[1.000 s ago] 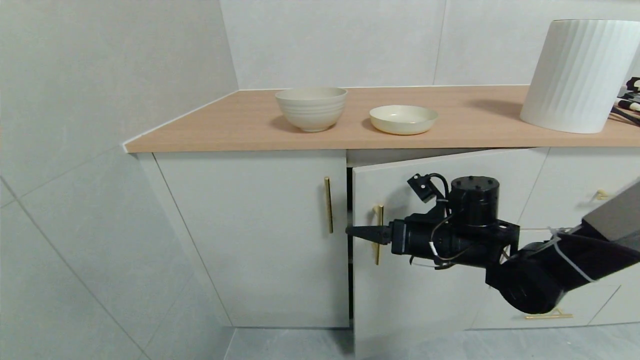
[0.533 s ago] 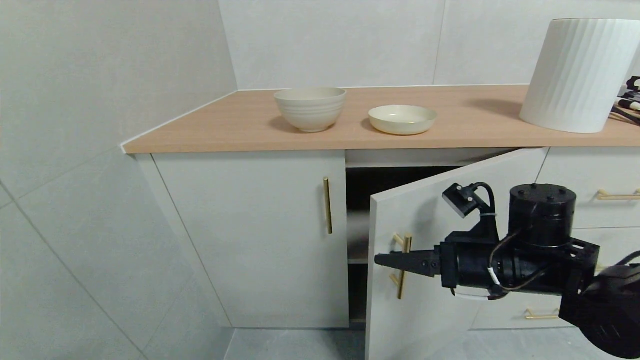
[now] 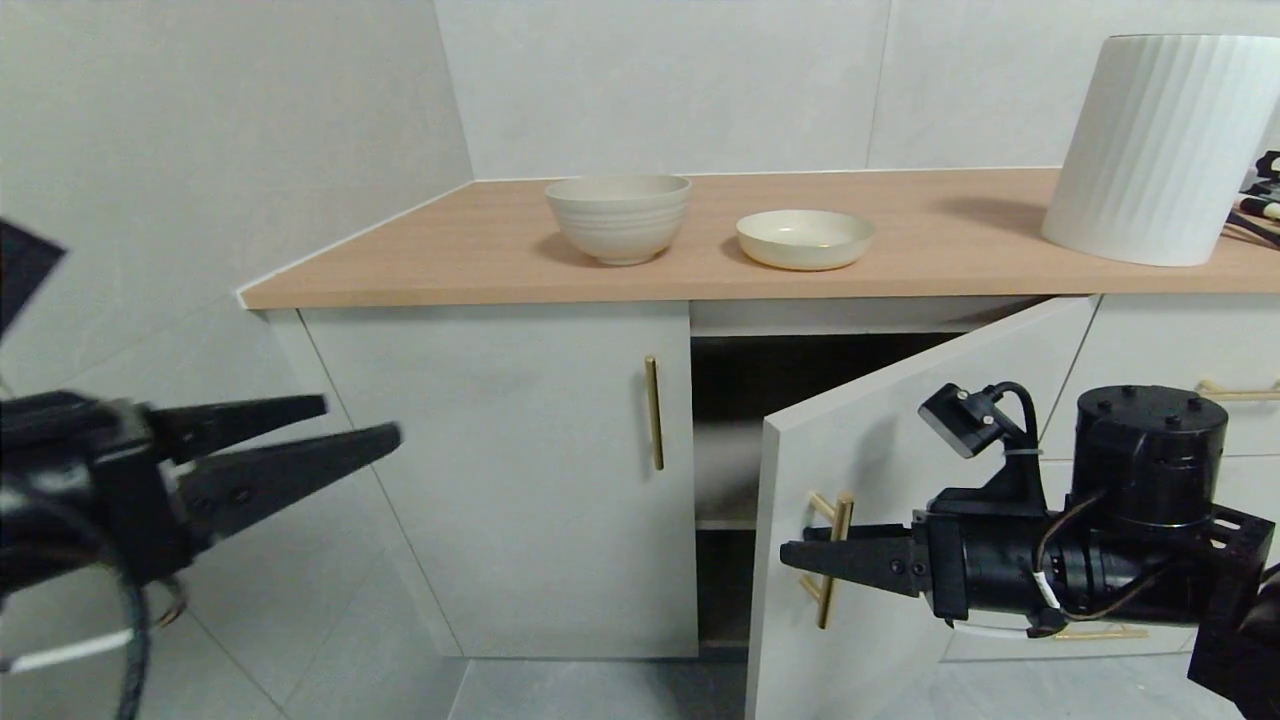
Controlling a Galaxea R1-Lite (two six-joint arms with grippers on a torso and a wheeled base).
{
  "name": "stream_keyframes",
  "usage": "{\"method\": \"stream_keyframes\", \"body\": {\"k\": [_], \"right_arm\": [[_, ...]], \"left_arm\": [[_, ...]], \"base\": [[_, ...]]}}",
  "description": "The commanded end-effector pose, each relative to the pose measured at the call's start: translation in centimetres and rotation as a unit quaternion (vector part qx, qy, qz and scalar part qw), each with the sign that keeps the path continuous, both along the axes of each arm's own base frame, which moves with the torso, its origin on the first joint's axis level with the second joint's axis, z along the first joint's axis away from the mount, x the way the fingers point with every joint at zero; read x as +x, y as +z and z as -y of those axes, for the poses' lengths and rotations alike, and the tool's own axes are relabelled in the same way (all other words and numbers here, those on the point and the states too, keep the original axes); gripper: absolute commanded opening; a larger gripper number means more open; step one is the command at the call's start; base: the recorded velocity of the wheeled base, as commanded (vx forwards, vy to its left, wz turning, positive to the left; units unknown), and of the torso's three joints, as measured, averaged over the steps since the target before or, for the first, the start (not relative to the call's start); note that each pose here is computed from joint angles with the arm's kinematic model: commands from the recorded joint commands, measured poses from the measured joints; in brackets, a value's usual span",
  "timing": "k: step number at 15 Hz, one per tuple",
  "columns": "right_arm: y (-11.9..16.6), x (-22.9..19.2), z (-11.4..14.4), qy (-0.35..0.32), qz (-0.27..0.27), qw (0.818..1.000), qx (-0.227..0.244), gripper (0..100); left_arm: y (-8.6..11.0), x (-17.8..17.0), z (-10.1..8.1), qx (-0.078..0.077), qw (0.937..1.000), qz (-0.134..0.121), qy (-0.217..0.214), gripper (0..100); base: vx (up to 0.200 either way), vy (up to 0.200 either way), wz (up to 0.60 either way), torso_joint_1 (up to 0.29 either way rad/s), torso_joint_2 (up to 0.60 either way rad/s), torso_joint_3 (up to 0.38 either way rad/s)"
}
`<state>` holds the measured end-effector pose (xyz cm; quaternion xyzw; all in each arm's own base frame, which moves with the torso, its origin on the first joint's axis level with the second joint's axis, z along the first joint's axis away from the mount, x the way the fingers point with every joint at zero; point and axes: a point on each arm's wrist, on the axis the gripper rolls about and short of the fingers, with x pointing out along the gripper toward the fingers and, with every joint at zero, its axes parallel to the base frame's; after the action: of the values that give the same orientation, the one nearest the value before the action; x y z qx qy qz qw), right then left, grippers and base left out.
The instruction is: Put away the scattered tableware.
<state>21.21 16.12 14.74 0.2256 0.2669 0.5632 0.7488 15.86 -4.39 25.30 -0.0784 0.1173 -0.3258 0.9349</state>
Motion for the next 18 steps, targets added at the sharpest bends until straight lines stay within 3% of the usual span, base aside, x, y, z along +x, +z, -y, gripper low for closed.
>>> {"method": "stream_keyframes", "body": {"k": [1, 2, 3, 6, 7, 9, 12, 13, 15, 16, 18], "right_arm": [[0.4, -0.3, 0.2, 0.002, 0.005, 1.000, 0.004, 100], [0.6, -0.4, 0.3, 0.000, 0.008, 1.000, 0.007, 100], [0.8, -0.5, 0.5, -0.001, 0.010, 1.000, 0.008, 100], [1.1, -0.7, 0.6, 0.000, 0.015, 1.000, 0.011, 100], [1.0, -0.6, 0.6, -0.001, 0.014, 1.000, 0.011, 100], [0.8, -0.6, 0.5, 0.000, 0.011, 1.000, 0.009, 100], [0.7, -0.6, 0.5, 0.000, 0.010, 1.000, 0.007, 100], [0.8, -0.6, 0.5, 0.000, 0.010, 1.000, 0.008, 100], [0.6, -0.6, 0.5, 0.000, 0.008, 1.000, 0.007, 100], [0.4, -0.5, 0.4, 0.000, 0.005, 1.000, 0.004, 100], [0.4, -0.4, 0.4, 0.000, 0.005, 1.000, 0.004, 100]], "left_arm": [[-5.6, 7.5, 6.7, -0.067, 0.9902, -0.086, -0.087, 100], [-7.1, 7.2, 7.2, -0.081, 0.9871, -0.101, -0.095, 100], [-9.0, 7.1, 7.6, -0.079, 0.9836, -0.128, -0.100, 100], [-13.0, 7.9, 10.5, -0.048, 0.9719, -0.190, -0.130, 100], [-13.9, 8.2, 11.2, -0.042, 0.9704, -0.197, -0.133, 100], [-15.4, 9.0, 12.0, -0.039, 0.9738, -0.191, -0.116, 100], [-15.6, 9.5, 12.5, -0.040, 0.9767, -0.181, -0.108, 100], [-15.5, 9.6, 12.6, -0.041, 0.9768, -0.179, -0.110, 0], [-12.9, 11.7, 13.9, -0.064, 0.9833, -0.124, -0.116, 0], [-12.1, 12.7, 14.6, -0.070, 0.9841, -0.113, -0.118, 0], [-13.3, 12.9, 15.2, -0.061, 0.9822, -0.130, -0.121, 0]], "base": [[0.000, 0.000, 0.00, 0.000, 0.00, 0.000], [0.000, 0.000, 0.00, 0.000, 0.00, 0.000], [0.000, 0.000, 0.00, 0.000, 0.00, 0.000], [0.000, 0.000, 0.00, 0.000, 0.00, 0.000], [0.000, 0.000, 0.00, 0.000, 0.00, 0.000], [0.000, 0.000, 0.00, 0.000, 0.00, 0.000], [0.000, 0.000, 0.00, 0.000, 0.00, 0.000], [0.000, 0.000, 0.00, 0.000, 0.00, 0.000], [0.000, 0.000, 0.00, 0.000, 0.00, 0.000], [0.000, 0.000, 0.00, 0.000, 0.00, 0.000], [0.000, 0.000, 0.00, 0.000, 0.00, 0.000]]}}
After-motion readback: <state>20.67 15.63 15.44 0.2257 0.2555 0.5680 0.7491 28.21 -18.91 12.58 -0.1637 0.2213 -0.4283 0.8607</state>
